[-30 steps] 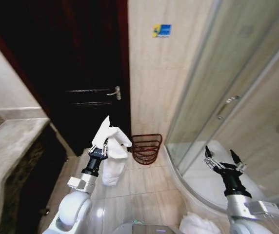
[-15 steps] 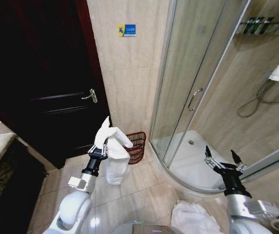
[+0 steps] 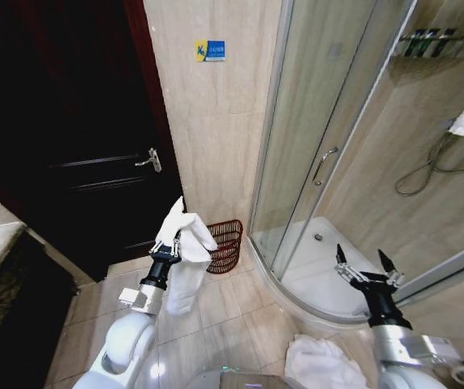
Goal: Discard the used towel into the hamper.
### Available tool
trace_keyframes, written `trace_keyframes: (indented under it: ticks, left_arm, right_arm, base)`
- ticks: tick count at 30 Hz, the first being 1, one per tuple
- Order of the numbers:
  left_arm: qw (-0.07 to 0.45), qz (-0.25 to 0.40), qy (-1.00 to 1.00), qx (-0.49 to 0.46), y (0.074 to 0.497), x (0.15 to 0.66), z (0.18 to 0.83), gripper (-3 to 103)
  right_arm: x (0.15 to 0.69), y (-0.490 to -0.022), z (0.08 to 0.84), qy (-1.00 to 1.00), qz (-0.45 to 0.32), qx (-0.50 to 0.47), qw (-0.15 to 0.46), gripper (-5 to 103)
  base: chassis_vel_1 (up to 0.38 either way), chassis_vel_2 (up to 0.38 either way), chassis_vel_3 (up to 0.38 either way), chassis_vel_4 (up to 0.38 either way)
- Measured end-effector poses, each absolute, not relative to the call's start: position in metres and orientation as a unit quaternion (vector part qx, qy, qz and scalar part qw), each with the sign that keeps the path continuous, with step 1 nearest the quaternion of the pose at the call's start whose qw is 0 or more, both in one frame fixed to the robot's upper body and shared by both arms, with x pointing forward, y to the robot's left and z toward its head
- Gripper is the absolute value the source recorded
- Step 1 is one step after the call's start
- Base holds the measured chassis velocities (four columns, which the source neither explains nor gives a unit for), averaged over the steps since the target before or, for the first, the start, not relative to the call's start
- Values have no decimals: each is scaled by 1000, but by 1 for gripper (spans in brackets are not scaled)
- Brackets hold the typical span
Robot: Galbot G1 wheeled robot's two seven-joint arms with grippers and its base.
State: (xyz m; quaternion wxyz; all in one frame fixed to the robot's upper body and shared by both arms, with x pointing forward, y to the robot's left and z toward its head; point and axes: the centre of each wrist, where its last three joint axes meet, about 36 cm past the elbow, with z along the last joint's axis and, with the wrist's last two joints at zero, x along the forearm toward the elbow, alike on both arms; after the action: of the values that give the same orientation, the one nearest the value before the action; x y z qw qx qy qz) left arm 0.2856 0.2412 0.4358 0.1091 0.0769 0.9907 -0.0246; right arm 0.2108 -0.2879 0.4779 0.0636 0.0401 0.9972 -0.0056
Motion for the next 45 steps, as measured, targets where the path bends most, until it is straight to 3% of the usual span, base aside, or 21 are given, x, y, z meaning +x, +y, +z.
trace_keyframes:
  ticks: [45]
  left_arm:
    - [113, -12, 991, 74, 243, 283, 439, 7]
  right_arm:
    - [210, -292, 472, 997, -34, 47, 56, 100]
  base:
    - [12, 14, -13, -15]
